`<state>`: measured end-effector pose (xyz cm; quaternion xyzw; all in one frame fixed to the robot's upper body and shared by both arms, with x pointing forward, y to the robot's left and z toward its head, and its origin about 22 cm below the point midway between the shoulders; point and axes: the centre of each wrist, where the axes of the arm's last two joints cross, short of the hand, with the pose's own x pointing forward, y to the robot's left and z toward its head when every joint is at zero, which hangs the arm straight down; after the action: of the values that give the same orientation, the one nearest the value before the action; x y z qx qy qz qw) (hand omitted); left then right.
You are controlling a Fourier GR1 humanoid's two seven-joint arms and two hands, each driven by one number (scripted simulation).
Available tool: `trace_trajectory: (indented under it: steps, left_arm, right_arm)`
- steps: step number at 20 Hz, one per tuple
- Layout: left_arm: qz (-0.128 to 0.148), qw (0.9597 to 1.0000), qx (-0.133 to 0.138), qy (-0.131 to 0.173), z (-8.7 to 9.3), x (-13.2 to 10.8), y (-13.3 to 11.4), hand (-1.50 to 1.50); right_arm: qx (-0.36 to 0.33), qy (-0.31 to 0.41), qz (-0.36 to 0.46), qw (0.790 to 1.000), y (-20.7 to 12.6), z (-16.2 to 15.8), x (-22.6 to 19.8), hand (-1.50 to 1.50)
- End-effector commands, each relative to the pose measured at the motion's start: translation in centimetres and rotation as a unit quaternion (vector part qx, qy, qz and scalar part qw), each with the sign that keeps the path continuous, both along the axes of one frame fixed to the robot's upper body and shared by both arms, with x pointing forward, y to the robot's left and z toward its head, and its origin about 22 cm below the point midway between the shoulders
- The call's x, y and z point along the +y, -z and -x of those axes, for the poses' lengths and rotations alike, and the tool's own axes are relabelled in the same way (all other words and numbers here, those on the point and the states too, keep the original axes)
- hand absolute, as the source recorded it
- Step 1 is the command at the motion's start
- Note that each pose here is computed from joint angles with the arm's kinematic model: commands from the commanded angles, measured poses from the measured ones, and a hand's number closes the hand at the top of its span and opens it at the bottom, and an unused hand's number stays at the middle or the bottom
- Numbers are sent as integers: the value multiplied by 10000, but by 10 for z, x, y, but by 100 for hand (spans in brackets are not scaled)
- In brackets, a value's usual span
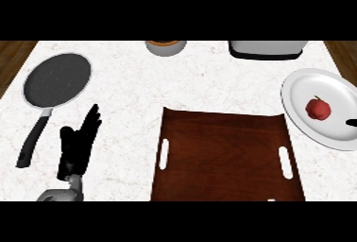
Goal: Pick the bell pepper from the tray and place it in the plate
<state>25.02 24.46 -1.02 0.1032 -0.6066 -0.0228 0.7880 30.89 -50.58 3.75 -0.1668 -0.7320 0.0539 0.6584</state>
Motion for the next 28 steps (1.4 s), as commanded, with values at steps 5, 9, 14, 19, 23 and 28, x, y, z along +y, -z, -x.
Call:
trace_trajectory:
  steps: [5, 9, 14, 19, 23, 28]
  left_arm:
    - [-5, 10000, 28, 52, -9, 13, -5, 0]
    - [-137, 9999, 7, 27, -13, 0, -8, 0]
    - [-19, 10000, -33, 16, -4, 2, 5, 0]
    - [54, 10000, 29, 46, -2, -16, -8, 0]
    - [-23, 10000, -23, 32, 7, 1, -2, 0]
    - [-18, 10000, 30, -39, 4, 2, 0, 0]
  right_arm:
    - [-104, -99, 146, 9998, 17, 8, 5, -150]
    - [68, 182, 231, 9995, 19, 7, 6, -150]
    - [148, 363, 409, 9984, 28, 11, 9, -150]
    - [256, 581, 465, 9969, 24, 11, 6, -150]
    - [337, 636, 640, 9954, 25, 38, -17, -150]
    - [323, 833, 714, 9934, 14, 41, -27, -150]
